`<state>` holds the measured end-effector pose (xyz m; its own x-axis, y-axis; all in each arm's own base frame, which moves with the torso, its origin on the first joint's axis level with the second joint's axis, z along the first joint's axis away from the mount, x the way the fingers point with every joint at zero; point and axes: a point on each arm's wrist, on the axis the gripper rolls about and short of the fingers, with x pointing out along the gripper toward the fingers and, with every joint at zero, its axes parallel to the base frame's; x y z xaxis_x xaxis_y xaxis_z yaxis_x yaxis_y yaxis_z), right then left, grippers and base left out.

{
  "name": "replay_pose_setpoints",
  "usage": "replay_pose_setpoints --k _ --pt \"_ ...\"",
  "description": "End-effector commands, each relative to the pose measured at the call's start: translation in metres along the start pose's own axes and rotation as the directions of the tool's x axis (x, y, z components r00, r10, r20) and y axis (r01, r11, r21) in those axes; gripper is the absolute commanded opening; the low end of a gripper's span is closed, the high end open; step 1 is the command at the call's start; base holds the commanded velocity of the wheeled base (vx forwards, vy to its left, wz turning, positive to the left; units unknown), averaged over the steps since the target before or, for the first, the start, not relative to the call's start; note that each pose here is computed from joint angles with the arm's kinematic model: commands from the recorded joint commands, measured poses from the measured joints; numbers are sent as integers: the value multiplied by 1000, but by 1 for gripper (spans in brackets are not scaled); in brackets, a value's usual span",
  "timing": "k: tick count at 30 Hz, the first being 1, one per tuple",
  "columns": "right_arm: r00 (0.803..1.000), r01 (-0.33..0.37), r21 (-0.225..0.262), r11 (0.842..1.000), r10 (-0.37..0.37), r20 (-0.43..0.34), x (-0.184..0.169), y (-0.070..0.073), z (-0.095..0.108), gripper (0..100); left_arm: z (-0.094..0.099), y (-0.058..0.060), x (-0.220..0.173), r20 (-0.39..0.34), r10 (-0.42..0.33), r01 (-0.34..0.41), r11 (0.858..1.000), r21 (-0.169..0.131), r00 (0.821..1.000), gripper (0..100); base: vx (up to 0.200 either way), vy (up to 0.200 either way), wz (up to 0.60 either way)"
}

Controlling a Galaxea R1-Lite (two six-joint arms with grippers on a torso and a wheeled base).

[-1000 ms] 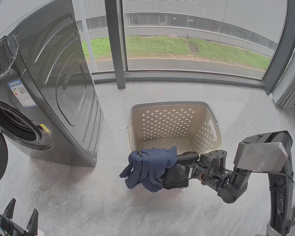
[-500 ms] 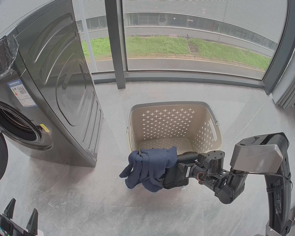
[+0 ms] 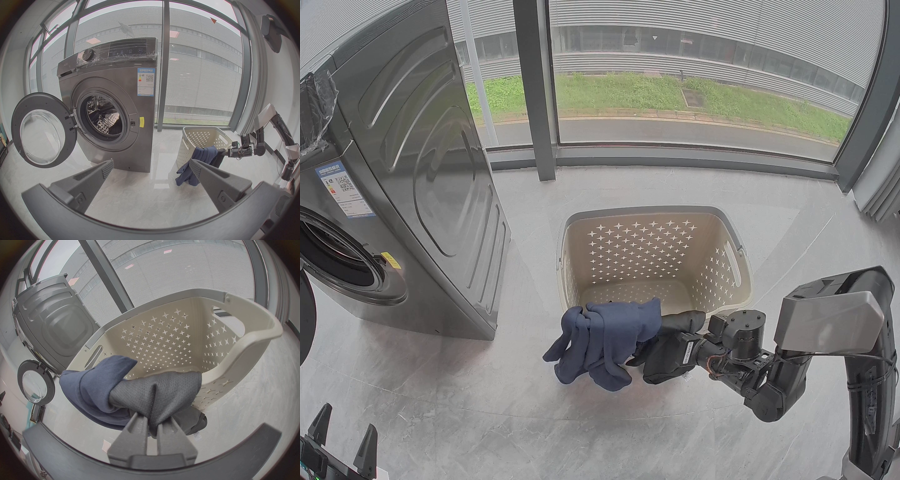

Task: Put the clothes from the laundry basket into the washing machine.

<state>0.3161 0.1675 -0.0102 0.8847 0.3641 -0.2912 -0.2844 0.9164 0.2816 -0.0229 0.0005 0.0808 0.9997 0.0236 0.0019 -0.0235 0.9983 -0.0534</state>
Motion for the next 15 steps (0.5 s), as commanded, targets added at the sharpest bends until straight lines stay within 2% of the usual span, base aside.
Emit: replay_pose_setpoints --k 1,8,11,15 --pt "999 -14 5 1000 13 46 -27 4 24 0 -5 0 0 -3 0 0 1000 0 1000 100 0 0 0" --pt "987 -54 9 998 52 150 -72 15 65 0 -5 0 0 -2 1 -1 1000 0 1000 100 0 0 0" --pt "977 -80 -16 997 81 199 -95 21 80 0 -5 0 0 -3 1 -1 1000 0 1000 100 0 0 0" --pt "944 -129 -80 988 147 294 -124 35 107 0 -5 0 0 -3 1 -1 1000 0 1000 100 0 0 0"
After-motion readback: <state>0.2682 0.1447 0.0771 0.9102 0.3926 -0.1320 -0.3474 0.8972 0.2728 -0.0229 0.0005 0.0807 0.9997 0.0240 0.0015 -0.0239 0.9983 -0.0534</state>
